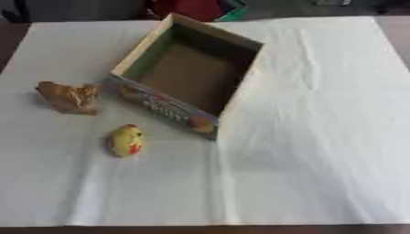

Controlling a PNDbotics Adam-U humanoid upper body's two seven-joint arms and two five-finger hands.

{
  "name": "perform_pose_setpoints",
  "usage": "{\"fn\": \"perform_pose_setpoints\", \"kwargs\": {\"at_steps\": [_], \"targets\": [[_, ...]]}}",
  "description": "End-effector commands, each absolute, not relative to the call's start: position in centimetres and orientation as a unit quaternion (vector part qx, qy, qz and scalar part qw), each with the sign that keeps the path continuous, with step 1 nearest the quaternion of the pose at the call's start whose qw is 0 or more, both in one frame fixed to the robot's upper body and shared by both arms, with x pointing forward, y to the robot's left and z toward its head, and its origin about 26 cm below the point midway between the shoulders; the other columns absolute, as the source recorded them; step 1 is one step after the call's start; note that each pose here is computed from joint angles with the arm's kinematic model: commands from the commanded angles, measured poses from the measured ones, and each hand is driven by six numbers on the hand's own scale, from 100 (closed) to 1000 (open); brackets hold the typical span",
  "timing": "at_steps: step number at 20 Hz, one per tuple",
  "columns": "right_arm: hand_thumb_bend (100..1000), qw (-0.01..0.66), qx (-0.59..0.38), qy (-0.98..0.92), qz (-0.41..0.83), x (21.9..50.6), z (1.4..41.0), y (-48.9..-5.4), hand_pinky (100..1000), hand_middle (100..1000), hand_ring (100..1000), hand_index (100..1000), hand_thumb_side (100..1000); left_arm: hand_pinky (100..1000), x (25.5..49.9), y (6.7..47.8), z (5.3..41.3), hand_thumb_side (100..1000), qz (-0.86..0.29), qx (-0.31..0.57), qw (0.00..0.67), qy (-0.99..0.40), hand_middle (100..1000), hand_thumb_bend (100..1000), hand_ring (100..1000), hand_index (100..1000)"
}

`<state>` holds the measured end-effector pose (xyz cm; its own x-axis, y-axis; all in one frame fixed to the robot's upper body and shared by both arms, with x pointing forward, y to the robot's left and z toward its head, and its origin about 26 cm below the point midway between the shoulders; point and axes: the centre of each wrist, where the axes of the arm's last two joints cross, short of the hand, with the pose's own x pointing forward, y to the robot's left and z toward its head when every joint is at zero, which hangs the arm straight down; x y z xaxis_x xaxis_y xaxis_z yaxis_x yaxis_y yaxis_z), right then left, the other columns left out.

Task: Pick up objects on the table and place them in the box.

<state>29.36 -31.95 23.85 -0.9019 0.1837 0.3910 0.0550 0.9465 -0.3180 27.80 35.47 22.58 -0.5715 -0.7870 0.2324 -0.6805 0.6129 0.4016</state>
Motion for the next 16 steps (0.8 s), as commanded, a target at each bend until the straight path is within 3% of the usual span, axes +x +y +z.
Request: {"fn": "perform_pose_setpoints", "kwargs": {"at_steps": [1, 4, 5, 6, 7, 8, 9, 13, 14, 16], "targets": [[100, 0.196, -0.067, -0.964, 0.166, 29.1, 25.0, -32.2, 694, 759, 1000, 873, 1000, 613, 27.6, 35.6, 24.9, 803, -0.212, 0.439, 0.162, -0.858, 758, 197, 734, 853], [100, 0.193, -0.065, -0.964, 0.17, 29.1, 25.2, -32.1, 695, 760, 1000, 872, 1000, 621, 28.3, 35.7, 25.4, 852, -0.278, 0.451, 0.158, -0.833, 766, 318, 755, 872], [100, 0.193, -0.064, -0.964, 0.171, 29.1, 25.2, -32.1, 695, 760, 1000, 872, 1000, 624, 28.7, 35.8, 25.6, 911, -0.297, 0.456, 0.158, -0.824, 776, 433, 769, 883], [100, 0.193, -0.063, -0.964, 0.171, 29.1, 25.2, -32.1, 695, 760, 1000, 872, 1000, 625, 29.1, 35.9, 25.8, 918, -0.315, 0.463, 0.158, -0.813, 777, 447, 771, 884], [100, 0.193, -0.063, -0.964, 0.171, 29.1, 25.2, -32.1, 694, 760, 1000, 872, 1000, 626, 29.5, 36.1, 26.1, 983, -0.333, 0.471, 0.158, -0.801, 785, 567, 782, 894], [100, 0.193, -0.062, -0.964, 0.171, 29.1, 25.2, -32.0, 694, 760, 1000, 872, 1000, 626, 29.9, 36.3, 26.3, 983, -0.351, 0.479, 0.159, -0.789, 785, 567, 782, 894], [100, 0.193, -0.061, -0.964, 0.172, 29.1, 25.2, -32.0, 694, 759, 1000, 872, 1000, 626, 30.2, 36.5, 26.5, 1000, -0.369, 0.486, 0.16, -0.776, 789, 675, 790, 898], [100, 0.192, -0.058, -0.965, 0.17, 29.2, 25.2, -31.9, 694, 759, 1000, 872, 1000, 626, 31.1, 38.7, 28.2, 1000, -0.432, 0.523, 0.153, -0.719, 789, 675, 790, 898], [100, 0.191, -0.056, -0.965, 0.17, 29.2, 25.2, -31.8, 694, 759, 1000, 871, 1000, 632, 31.1, 39.4, 28.8, 1000, -0.445, 0.532, 0.149, -0.704, 809, 794, 819, 931], [100, 0.186, -0.049, -0.966, 0.175, 29.3, 25.5, -31.5, 694, 759, 1000, 871, 1000, 649, 31.3, 40.7, 28.5, 1000, -0.487, 0.538, 0.158, -0.669, 827, 796, 846, 970]]}}
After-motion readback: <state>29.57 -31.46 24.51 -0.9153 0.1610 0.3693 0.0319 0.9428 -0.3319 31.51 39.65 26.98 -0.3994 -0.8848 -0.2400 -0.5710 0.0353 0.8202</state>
